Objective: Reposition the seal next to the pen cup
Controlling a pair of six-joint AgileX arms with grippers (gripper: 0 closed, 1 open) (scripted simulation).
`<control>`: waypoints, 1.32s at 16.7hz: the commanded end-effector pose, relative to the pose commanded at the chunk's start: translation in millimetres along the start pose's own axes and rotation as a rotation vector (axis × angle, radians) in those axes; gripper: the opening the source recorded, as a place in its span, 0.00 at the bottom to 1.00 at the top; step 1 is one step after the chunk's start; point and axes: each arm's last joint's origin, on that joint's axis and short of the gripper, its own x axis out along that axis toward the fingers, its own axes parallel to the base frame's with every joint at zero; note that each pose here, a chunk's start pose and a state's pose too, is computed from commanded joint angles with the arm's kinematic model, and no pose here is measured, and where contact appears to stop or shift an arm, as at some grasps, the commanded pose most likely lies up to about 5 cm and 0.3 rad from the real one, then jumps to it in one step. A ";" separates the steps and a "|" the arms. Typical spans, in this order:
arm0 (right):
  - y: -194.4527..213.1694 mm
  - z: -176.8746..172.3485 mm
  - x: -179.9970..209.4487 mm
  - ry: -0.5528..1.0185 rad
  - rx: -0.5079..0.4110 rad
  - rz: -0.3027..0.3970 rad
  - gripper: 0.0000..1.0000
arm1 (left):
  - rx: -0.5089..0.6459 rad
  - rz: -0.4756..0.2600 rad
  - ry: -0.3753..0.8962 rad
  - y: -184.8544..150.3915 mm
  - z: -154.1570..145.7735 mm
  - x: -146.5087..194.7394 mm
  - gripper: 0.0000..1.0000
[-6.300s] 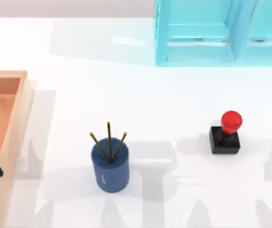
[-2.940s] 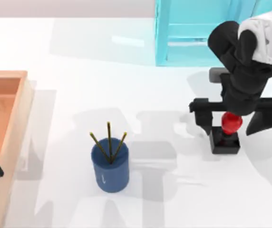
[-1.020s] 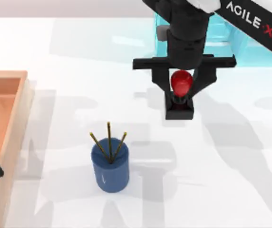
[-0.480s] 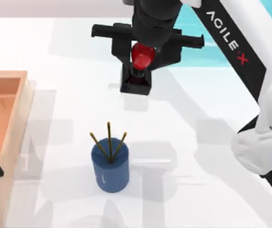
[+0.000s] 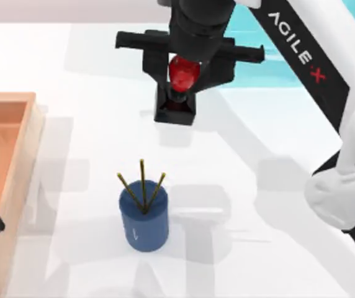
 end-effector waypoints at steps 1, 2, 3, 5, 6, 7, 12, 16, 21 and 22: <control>1.8 -1.6 -3.7 -0.003 0.000 0.001 0.00 | 0.000 0.000 0.000 0.0 0.0 0.0 1.00; 3.9 -3.9 -7.9 -0.006 0.000 0.000 0.00 | 0.000 0.000 0.000 0.0 0.0 0.0 1.00; 6.4 -6.9 -11.8 -0.006 0.000 -0.004 0.00 | 0.000 0.000 0.000 0.0 0.0 0.0 1.00; 11.3 -15.4 -17.2 0.004 0.000 -0.020 0.00 | 0.000 0.000 0.000 0.0 0.0 0.0 1.00; 13.5 -21.0 -19.1 0.012 -0.001 -0.032 0.00 | 0.000 0.000 0.000 0.0 0.0 0.0 1.00; 15.0 -27.6 -20.3 0.023 -0.001 -0.046 0.00 | 0.000 0.000 0.000 0.0 0.0 0.0 1.00; 10.3 -73.3 -12.7 0.098 -0.011 -0.148 0.00 | 0.000 0.000 0.000 0.0 0.0 0.0 1.00; -2.5 -109.0 -16.8 0.097 -0.019 -0.175 0.00 | 0.000 0.000 0.000 0.0 0.0 0.0 1.00; -9.6 -126.6 -22.0 0.081 -0.023 -0.172 0.00 | 0.000 0.000 0.000 0.0 0.0 0.0 1.00; -9.6 -126.6 -22.0 0.081 -0.023 -0.172 0.00 | 0.000 0.000 0.000 0.0 0.0 0.0 1.00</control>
